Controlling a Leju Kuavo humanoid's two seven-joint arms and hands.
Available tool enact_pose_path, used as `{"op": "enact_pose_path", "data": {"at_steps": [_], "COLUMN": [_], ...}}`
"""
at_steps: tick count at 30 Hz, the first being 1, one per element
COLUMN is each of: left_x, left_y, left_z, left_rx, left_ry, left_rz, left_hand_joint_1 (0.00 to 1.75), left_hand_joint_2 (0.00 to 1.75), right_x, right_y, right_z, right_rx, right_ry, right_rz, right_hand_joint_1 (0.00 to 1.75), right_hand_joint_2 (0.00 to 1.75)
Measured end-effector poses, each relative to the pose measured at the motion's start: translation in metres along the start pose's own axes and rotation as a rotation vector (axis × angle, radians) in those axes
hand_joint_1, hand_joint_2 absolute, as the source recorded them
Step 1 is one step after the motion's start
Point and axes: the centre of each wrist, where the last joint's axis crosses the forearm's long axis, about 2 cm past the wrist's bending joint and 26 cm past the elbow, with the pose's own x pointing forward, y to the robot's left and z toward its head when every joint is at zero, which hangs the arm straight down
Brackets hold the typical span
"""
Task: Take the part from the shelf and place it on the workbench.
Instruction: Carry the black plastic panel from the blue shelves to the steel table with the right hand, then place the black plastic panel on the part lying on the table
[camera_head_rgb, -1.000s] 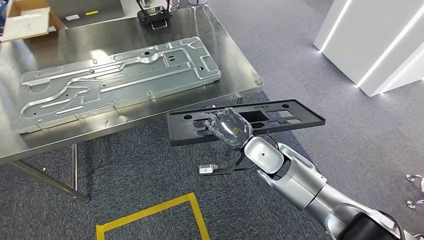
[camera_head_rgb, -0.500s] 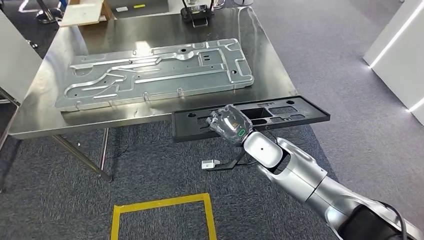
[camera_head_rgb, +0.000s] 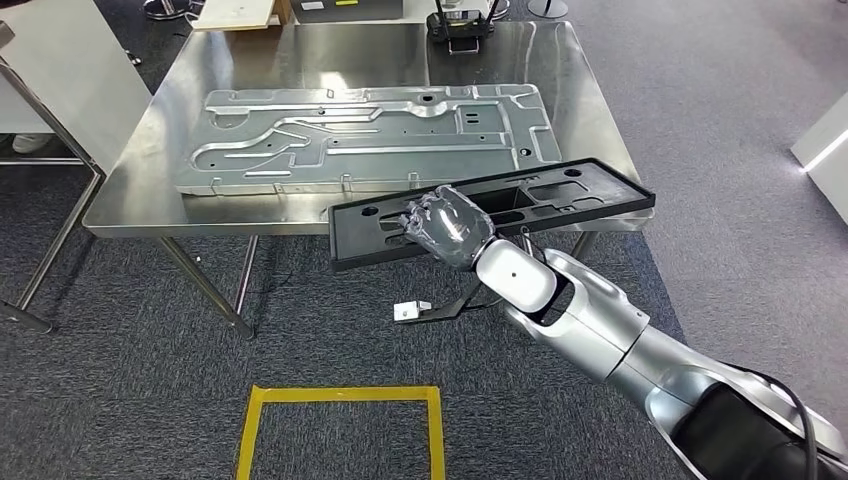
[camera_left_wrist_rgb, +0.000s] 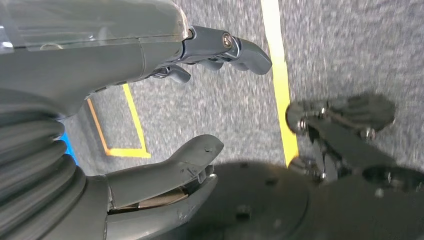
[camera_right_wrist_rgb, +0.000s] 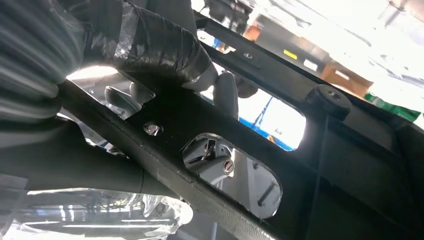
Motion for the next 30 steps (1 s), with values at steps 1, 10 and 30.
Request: {"op": "enact_pose_path", "data": {"at_steps": [1, 10, 30], "left_x": [0.000, 0.000, -0.001], "left_y": [0.000, 0.000, -0.001], "left_z": [0.000, 0.000, 0.000], "left_rx": [0.001, 0.002, -0.012], "left_ry": [0.001, 0.004, 0.003], "left_rz": [0.000, 0.008, 0.014], "left_hand_joint_1": [0.00, 0.00, 0.00], "left_hand_joint_2": [1.75, 1.75, 1.75], "right_x": [-0.002, -0.022, -0.031], "right_y": [-0.002, -0.020, -0.028], "right_z": [-0.001, -0.009, -0.010], "right_rx": [-0.009, -0.071, -0.093], "right_ry": [-0.001, 0.001, 0.003], "right_rz": [0.005, 0.046, 0.043], "right_hand_joint_1": [1.75, 1.75, 1.75], "right_hand_joint_2": [1.75, 1.75, 1.75]}}
